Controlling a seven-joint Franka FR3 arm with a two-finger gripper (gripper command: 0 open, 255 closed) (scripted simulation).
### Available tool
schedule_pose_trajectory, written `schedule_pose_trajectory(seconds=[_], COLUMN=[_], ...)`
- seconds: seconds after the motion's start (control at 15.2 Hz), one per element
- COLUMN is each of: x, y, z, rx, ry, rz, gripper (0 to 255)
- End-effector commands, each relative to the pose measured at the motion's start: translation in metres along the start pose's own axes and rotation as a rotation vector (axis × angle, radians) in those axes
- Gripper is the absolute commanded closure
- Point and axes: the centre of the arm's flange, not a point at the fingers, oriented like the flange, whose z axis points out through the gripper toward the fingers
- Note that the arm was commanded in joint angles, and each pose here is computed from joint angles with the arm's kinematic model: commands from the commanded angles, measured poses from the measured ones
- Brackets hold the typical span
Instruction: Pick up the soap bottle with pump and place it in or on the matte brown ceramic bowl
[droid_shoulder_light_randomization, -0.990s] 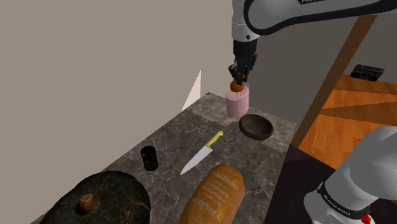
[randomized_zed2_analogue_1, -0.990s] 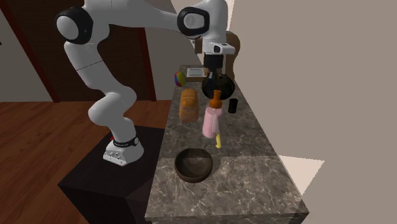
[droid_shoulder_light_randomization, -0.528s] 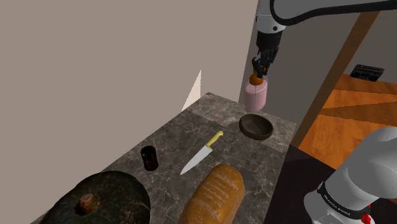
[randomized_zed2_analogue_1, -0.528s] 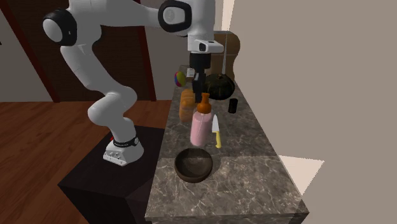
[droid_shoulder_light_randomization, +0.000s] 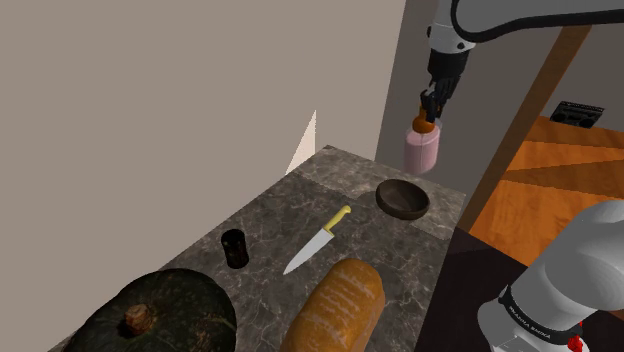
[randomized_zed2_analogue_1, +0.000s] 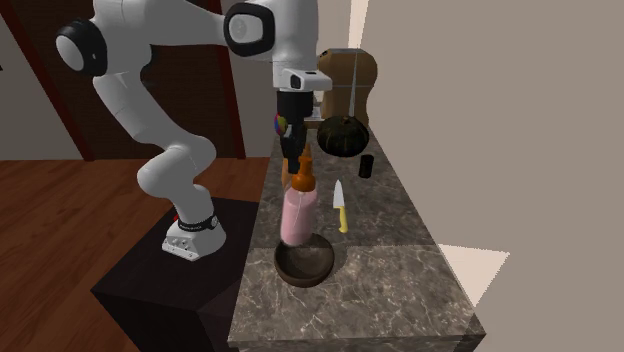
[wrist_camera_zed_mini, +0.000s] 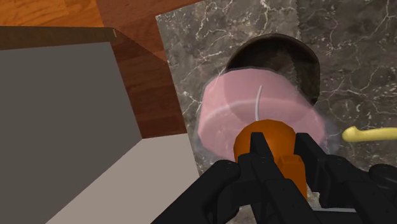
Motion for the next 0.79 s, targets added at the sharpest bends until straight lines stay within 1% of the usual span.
schedule_pose_trajectory(seconds=[0.0, 0.73], x=[0.000, -0.001], y=[-0.001, -0.012], z=[0.010, 0.067], rx=[0.000, 0.000], ry=[0.001, 0.001], rz=[0.000, 0.000], gripper=[255, 255])
